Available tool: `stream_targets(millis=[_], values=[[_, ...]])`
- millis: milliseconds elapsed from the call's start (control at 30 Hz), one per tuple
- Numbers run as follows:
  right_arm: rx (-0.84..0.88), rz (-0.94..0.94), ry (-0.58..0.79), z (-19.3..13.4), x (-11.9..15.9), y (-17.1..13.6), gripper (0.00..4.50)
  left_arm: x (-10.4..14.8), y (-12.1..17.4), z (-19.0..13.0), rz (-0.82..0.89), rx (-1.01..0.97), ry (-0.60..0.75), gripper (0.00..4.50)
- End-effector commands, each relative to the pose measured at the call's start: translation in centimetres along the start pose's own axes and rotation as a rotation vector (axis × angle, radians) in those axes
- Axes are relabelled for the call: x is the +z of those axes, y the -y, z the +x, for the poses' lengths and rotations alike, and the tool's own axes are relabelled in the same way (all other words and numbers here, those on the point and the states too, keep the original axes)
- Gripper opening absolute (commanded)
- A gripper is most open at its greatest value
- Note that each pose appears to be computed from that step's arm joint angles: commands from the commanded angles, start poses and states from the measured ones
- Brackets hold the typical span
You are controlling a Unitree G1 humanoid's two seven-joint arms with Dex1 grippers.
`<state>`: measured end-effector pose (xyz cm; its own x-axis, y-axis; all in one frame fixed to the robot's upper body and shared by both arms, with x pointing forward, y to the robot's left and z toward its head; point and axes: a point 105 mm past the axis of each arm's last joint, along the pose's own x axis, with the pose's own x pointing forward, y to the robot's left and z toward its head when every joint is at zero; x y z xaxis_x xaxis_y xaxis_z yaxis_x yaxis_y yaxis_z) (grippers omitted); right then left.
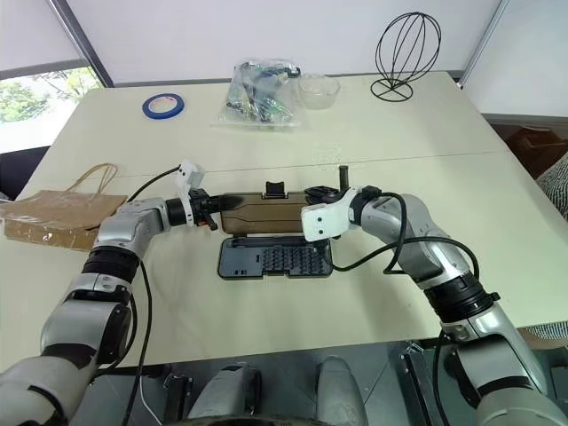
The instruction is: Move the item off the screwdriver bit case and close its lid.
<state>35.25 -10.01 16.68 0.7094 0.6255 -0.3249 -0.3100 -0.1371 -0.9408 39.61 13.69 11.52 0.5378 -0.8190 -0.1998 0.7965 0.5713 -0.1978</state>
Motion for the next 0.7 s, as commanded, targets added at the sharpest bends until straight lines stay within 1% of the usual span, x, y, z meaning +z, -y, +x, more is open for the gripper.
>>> stream_targets(millis=[33,133,167,233,300,333,433,533,700], values=[[-0.018,-0.024,0.021,-0.5,0.8,1.0,2.44,1.1,0.0,-0.1,0.037,-0.003,0.019,0.0],[0.027,-0.032,-0.008,-1.3,0.3,1.2,4.02,1.0,0.0,-0.1,0.041,-0.004,0.015,0.0],[0.039,-0.032,-0.019,-1.7,0.1,1.4,4.45,1.0,0.1,-0.1,0.043,-0.006,0.014,0.0],[0.072,-0.004,-0.043,-3.0,-0.3,2.0,4.45,1.1,0.3,0.0,0.049,-0.017,0.015,0.0],[0.071,0.055,-0.051,-4.2,-0.3,2.9,4.45,1.3,0.6,0.0,0.054,-0.034,0.018,0.0],[0.064,0.134,-0.055,-5.1,-0.3,3.7,4.45,1.6,1.0,0.0,0.062,-0.056,0.021,0.0],[0.059,0.288,-0.074,-7.2,-0.7,4.7,4.45,2.3,2.1,-0.5,0.079,-0.11,0.017,0.0],[0.067,0.358,-0.122,-8.9,-1.5,4.5,4.45,2.4,2.9,-1.1,0.102,-0.144,-0.004,0.0],[0.147,0.441,-0.239,-11.7,-3.7,1.8,4.45,2.5,4.1,-2.7,0.131,-0.189,-0.045,0.0]])
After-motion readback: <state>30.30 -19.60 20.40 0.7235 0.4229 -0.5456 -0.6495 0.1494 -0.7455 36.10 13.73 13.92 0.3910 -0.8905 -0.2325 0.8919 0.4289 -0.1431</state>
